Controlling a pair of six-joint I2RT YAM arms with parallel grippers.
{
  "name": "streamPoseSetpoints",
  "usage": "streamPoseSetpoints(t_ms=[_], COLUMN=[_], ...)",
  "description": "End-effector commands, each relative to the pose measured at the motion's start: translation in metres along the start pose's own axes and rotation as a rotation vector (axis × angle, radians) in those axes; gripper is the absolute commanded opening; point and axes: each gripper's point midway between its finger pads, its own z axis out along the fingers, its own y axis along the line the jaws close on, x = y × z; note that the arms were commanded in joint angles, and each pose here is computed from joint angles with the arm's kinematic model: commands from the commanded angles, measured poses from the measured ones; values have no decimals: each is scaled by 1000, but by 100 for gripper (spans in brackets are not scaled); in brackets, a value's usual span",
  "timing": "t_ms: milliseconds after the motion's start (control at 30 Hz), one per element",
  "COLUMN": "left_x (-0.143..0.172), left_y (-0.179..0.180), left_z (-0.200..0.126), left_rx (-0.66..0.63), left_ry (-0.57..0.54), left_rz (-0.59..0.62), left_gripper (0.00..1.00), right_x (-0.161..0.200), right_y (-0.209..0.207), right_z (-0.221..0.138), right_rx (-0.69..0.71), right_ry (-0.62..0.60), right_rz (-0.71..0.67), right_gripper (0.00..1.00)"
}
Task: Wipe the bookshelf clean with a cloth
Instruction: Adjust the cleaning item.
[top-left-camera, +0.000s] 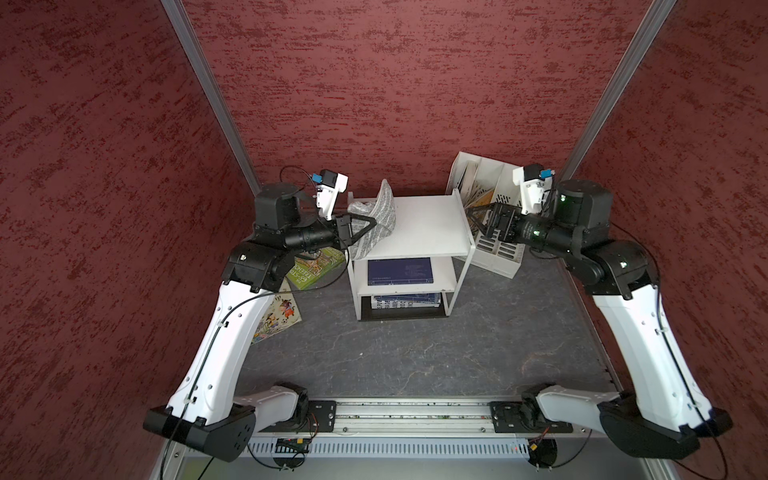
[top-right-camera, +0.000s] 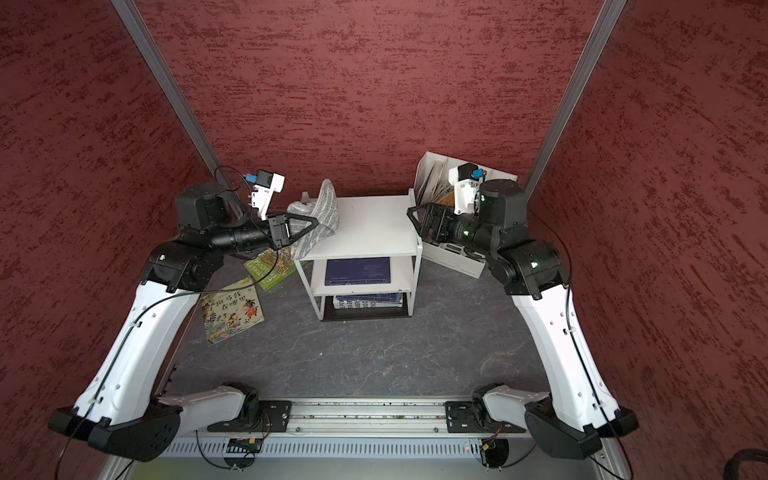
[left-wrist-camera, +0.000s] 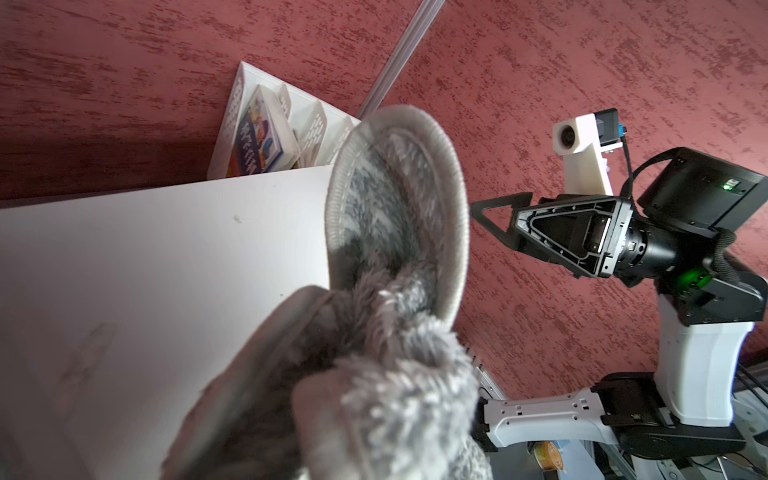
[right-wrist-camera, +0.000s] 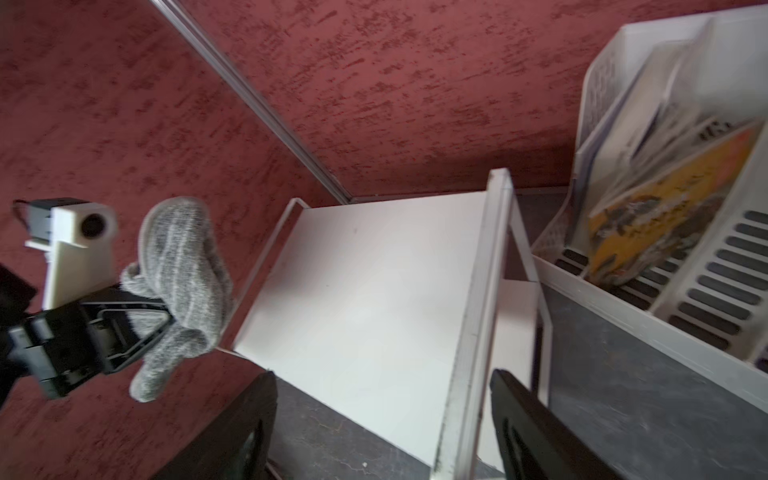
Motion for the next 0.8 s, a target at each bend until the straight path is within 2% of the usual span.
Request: streamPoseSetpoints(t_ms=[0,133,300,467,600,633,767], left_x=[-22,-29,-26,-25,-24,-23,-20], left_y=[-34,-63,-82,-88,-84,-83,-78], left_z=[7,15,28,38,40,41,39], left_rx=[137,248,327,357,344,339,312], left_ry=[-68,-80,-43,-30,-24,-21,-6], left_rz=[56,110,133,136,134,133,140], left_gripper=[0,0,0,0,0,0,0], right_x=[-11,-11,-8,1,1,0,-2], right_y=[66,100,120,124,121,119,117], right_z=[4,14,22,31,34,35,37], right_rx=[-364,-566,-667,-698,-675,-667,-640], right_ry=[-15,7,38,107,104,101,88], right_rz=[-12,1,7,32,41,41,38], right_gripper=[89,90,88,75,48,37,3])
